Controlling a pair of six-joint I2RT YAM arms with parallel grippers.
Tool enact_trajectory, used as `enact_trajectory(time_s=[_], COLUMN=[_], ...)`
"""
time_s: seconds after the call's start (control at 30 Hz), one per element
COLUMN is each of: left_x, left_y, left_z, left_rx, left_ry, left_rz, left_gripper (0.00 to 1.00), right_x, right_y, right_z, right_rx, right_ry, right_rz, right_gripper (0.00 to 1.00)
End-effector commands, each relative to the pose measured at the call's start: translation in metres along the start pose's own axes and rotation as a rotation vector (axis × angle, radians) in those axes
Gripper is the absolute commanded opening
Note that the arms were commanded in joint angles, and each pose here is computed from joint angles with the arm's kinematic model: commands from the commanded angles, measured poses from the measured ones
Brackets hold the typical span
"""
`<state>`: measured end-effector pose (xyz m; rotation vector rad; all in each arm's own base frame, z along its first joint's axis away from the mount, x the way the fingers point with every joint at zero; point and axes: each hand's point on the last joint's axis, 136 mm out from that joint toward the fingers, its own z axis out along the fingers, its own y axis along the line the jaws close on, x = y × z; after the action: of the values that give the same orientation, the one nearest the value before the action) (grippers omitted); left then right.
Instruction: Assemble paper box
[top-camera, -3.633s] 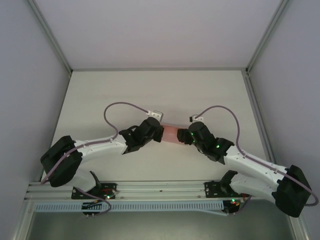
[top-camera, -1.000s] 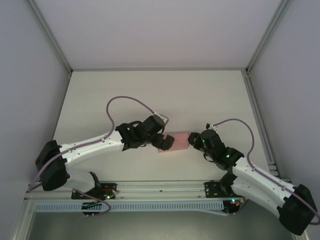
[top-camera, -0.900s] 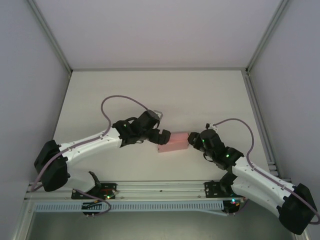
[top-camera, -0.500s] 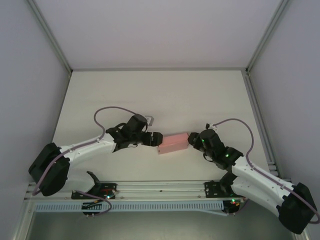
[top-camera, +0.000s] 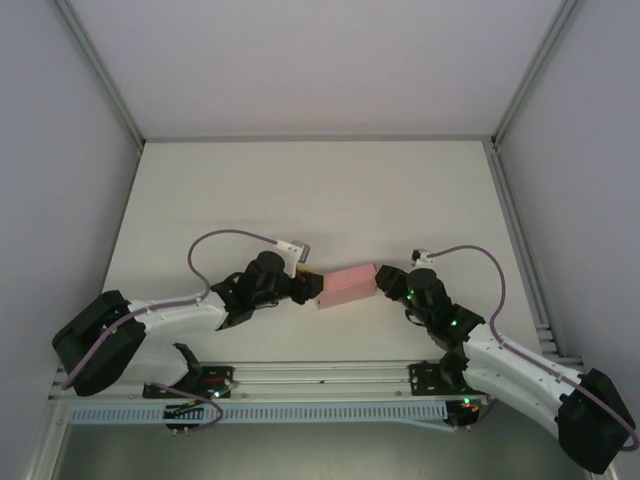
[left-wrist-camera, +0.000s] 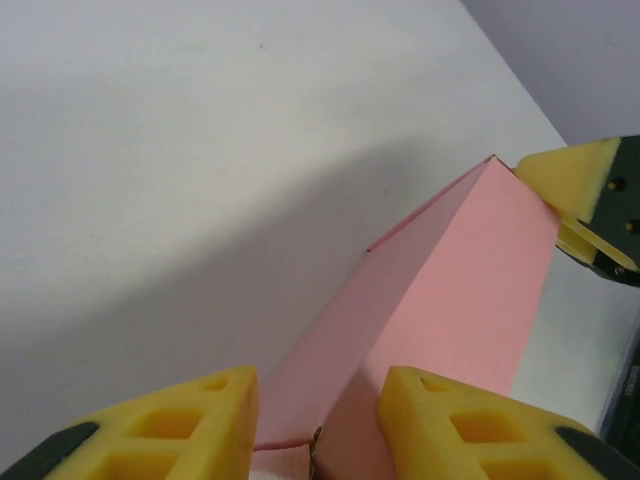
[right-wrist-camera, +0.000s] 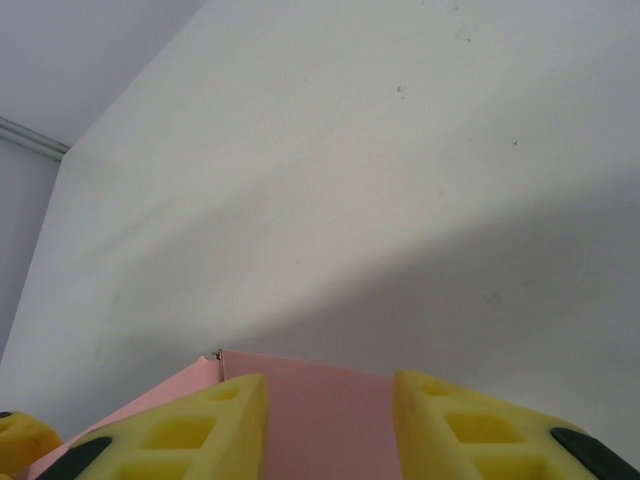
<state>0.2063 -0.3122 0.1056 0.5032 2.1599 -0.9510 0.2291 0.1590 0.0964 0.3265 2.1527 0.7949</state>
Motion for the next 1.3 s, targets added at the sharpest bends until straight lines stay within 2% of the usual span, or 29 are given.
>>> enact_trajectory(time_s=[0.0, 0.1, 0.23, 0.47, 0.57, 0.7, 0.83, 0.93, 0.97, 1.0, 1.03, 1.1, 1.13, 1.17, 1.27], left_x=[0.08, 0.087, 0.101, 0.119, 0.12, 0.115, 0.103, 0.075, 0.063, 0.048, 0.038, 0.014, 0.004, -0.004, -0.033], left_y=[0.043, 0.047, 0.048, 0.053, 0.052, 0.051, 0.043, 0.023, 0.015, 0.004, -0.003, -0.018, -0.022, -0.025, -0.021], left_z=[-0.001, -0.001, 0.002, 0.008, 0.009, 0.006, 0.004, 0.007, 0.008, 0.009, 0.008, 0.004, 0.002, -0.001, -0.012], left_rx=[-0.16, -0.205, -0.263, -0.329, -0.335, -0.339, -0.324, -0.307, -0.309, -0.3, -0.301, -0.3, -0.312, -0.316, -0.387], left_ry=[0.202, 0.198, 0.201, 0.235, 0.236, 0.217, 0.182, 0.134, 0.118, 0.099, 0.088, 0.063, 0.052, 0.048, 0.029], left_rz=[0.162, 0.229, 0.315, 0.39, 0.403, 0.407, 0.402, 0.426, 0.431, 0.44, 0.449, 0.458, 0.452, 0.446, 0.35], left_gripper=[0.37, 0.35, 0.18, 0.14, 0.1, 0.1, 0.25, 0.44, 0.47, 0.57, 0.6, 0.61, 0.66, 0.78, 0.97], right_x=[0.061, 0.061, 0.062, 0.066, 0.063, 0.055, 0.047, 0.041, 0.037, 0.031, 0.025, 0.011, 0.006, 0.002, -0.015], right_y=[-0.042, -0.042, -0.039, -0.032, -0.027, -0.014, -0.003, 0.014, 0.02, 0.022, 0.023, 0.034, 0.038, 0.043, 0.045], right_z=[-0.002, -0.002, -0.001, 0.0, 0.0, -0.003, -0.005, -0.007, -0.008, -0.009, -0.011, -0.014, -0.016, -0.017, -0.02], right_rx=[0.078, 0.067, 0.034, -0.031, -0.041, -0.083, -0.11, -0.143, -0.148, -0.128, -0.112, -0.118, -0.119, -0.125, -0.064], right_ry=[0.23, 0.23, 0.222, 0.222, 0.215, 0.19, 0.17, 0.18, 0.176, 0.168, 0.156, 0.124, 0.11, 0.103, 0.072], right_rz=[-0.162, -0.214, -0.264, -0.342, -0.338, -0.333, -0.301, -0.26, -0.252, -0.231, -0.219, -0.208, -0.201, -0.205, -0.192], right_gripper=[0.36, 0.34, 0.29, 0.28, 0.28, 0.28, 0.3, 0.35, 0.35, 0.36, 0.37, 0.41, 0.43, 0.44, 0.55])
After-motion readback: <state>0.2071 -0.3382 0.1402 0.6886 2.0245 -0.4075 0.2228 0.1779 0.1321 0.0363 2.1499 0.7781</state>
